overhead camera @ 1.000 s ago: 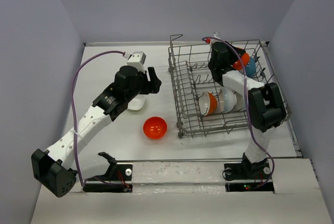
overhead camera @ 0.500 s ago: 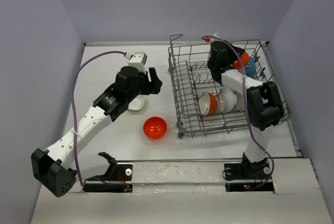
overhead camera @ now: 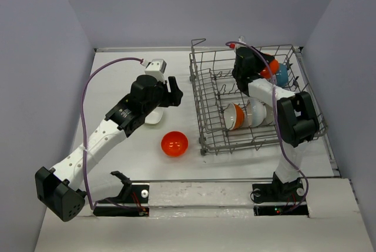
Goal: Load the bowls into the dish rack
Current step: Insert the bowl into the dish rack.
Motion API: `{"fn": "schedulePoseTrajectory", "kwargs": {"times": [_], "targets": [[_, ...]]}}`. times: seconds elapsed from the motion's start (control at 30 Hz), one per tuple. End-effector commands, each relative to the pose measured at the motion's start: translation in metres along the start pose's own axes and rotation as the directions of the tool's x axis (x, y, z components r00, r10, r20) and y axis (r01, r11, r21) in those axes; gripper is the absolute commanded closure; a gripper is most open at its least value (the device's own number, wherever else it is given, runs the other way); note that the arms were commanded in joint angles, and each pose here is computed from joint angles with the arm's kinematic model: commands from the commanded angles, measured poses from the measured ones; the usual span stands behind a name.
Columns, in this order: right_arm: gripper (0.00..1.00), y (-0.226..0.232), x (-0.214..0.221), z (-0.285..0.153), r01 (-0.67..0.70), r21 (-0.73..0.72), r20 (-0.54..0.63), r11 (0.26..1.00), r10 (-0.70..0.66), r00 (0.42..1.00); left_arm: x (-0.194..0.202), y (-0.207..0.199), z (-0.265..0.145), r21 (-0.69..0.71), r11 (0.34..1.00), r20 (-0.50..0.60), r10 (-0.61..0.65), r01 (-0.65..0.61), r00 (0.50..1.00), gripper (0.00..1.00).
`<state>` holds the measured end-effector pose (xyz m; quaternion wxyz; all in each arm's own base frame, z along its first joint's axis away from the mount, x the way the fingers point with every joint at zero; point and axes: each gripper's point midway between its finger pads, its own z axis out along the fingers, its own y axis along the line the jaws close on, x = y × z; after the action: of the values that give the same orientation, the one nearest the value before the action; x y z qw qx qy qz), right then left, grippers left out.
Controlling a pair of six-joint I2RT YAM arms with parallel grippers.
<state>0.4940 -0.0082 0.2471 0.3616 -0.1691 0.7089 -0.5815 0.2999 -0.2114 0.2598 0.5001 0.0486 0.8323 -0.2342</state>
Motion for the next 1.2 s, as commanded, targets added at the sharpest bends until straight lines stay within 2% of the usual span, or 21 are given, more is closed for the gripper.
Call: {"fn": "schedulePoseTrajectory", "kwargs": {"times": [0.0,1.17], "targets": [[0.99,-0.009,-0.002,-0.006,-0.026,0.018,0.004,1.000,0.026,1.000,-0.015,-0.007,-0.004,0.015,1.000,0.053,0.014,-0.015,0.999,0.25],[0.99,0.003,-0.007,-0.007,-0.028,-0.022,0.011,0.999,0.028,1.000,-0.010,-0.006,-0.004,0.011,1.000,0.045,0.023,-0.024,0.999,0.24]]}}
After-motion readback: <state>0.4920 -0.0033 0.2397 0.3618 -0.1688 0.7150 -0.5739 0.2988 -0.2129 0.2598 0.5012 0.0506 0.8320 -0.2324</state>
